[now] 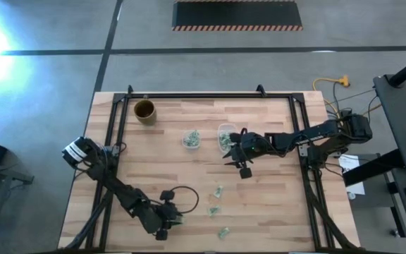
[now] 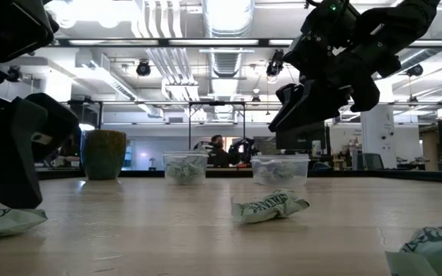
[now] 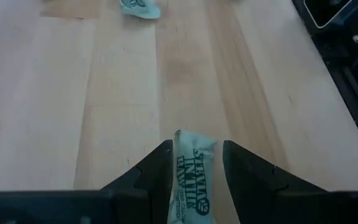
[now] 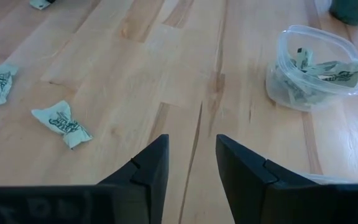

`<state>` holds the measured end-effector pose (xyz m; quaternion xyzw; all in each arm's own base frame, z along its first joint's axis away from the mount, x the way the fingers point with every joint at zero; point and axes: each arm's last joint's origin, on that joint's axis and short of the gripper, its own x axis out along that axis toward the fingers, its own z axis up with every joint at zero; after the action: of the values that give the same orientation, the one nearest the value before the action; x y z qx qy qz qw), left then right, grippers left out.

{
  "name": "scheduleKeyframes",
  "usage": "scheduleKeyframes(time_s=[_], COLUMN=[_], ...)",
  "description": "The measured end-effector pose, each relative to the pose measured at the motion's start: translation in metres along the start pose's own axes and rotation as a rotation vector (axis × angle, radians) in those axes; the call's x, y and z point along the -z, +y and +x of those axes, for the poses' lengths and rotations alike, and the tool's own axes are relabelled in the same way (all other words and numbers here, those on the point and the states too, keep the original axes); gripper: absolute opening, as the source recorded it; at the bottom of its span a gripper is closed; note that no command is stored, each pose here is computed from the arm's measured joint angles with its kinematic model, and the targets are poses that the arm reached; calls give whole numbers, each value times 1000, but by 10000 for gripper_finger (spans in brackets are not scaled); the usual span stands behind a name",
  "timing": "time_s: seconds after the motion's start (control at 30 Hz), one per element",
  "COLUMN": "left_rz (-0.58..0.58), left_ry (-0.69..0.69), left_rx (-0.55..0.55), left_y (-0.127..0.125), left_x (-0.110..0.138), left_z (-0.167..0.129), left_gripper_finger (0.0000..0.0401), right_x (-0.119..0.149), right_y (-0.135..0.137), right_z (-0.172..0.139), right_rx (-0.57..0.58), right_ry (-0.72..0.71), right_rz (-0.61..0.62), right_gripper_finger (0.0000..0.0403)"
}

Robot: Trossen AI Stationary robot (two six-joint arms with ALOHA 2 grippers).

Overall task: Pick and place items into bin
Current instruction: Put the light green stevia packet into the left transparent bin

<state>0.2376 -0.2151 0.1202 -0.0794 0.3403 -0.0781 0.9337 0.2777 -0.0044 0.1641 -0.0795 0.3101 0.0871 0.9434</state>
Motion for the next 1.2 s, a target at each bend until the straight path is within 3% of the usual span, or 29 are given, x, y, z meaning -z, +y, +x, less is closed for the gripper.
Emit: scheduleKeyframes(time_s=[0.47, 0.9, 1.2], left_rz=[-6, -6, 43], left_ry=[19, 25, -11], left_rx=[-16, -22, -60], left_y=[1, 1, 3], left_x=[9, 10, 3], left_z=[4, 4, 1], left_gripper_finger=[119, 11, 4], right_x=[0, 0, 0], right_y=[0, 0, 0], right_z=[0, 0, 0], right_rx=[-1, 0, -1], right_ry=[0, 0, -1], right_rz=[8, 5, 3], right_gripper_finger=[106, 87, 75])
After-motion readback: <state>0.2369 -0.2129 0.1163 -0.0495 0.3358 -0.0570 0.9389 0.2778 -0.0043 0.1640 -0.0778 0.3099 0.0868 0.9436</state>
